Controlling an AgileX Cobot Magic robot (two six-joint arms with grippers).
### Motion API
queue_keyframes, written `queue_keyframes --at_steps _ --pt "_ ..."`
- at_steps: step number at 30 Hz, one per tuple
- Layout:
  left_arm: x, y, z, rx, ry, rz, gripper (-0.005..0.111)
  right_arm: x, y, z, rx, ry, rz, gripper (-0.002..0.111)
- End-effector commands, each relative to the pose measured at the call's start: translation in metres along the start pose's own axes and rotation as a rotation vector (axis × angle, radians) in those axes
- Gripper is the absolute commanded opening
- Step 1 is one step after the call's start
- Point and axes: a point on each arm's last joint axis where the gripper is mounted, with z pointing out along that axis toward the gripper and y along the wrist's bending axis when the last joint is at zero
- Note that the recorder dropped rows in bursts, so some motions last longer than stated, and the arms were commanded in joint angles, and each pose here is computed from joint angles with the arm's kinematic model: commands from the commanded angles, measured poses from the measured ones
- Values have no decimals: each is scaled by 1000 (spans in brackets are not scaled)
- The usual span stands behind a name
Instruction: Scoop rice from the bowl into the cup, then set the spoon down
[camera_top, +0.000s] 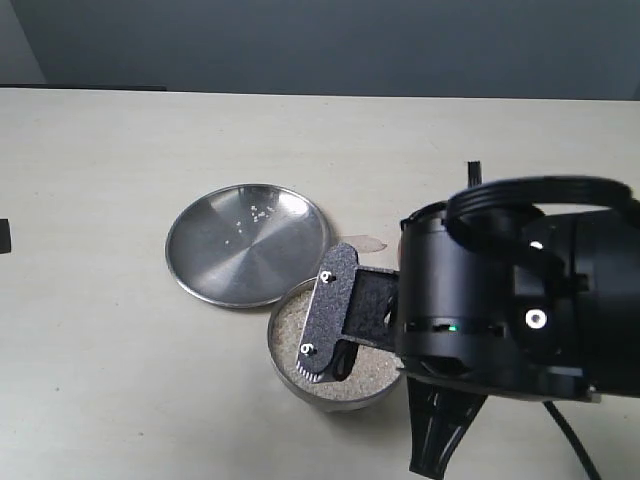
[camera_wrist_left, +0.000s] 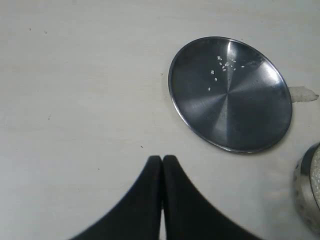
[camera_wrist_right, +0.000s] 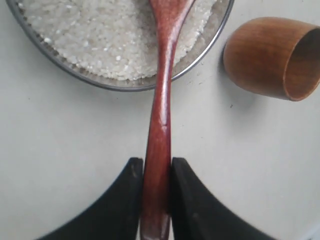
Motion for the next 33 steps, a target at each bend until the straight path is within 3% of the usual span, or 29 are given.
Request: queue_keyframes --at_steps 1,25,33 --pt "-2 0 0 -6 -13 11 0 1 -1 -7 -30 -42 48 -1" --pt "-2 0 0 -6 -13 11 0 -3 1 -12 -76 -129 191 -1" --pt "-2 0 0 -6 -13 11 0 13 5 -6 -81 -206 275 -1"
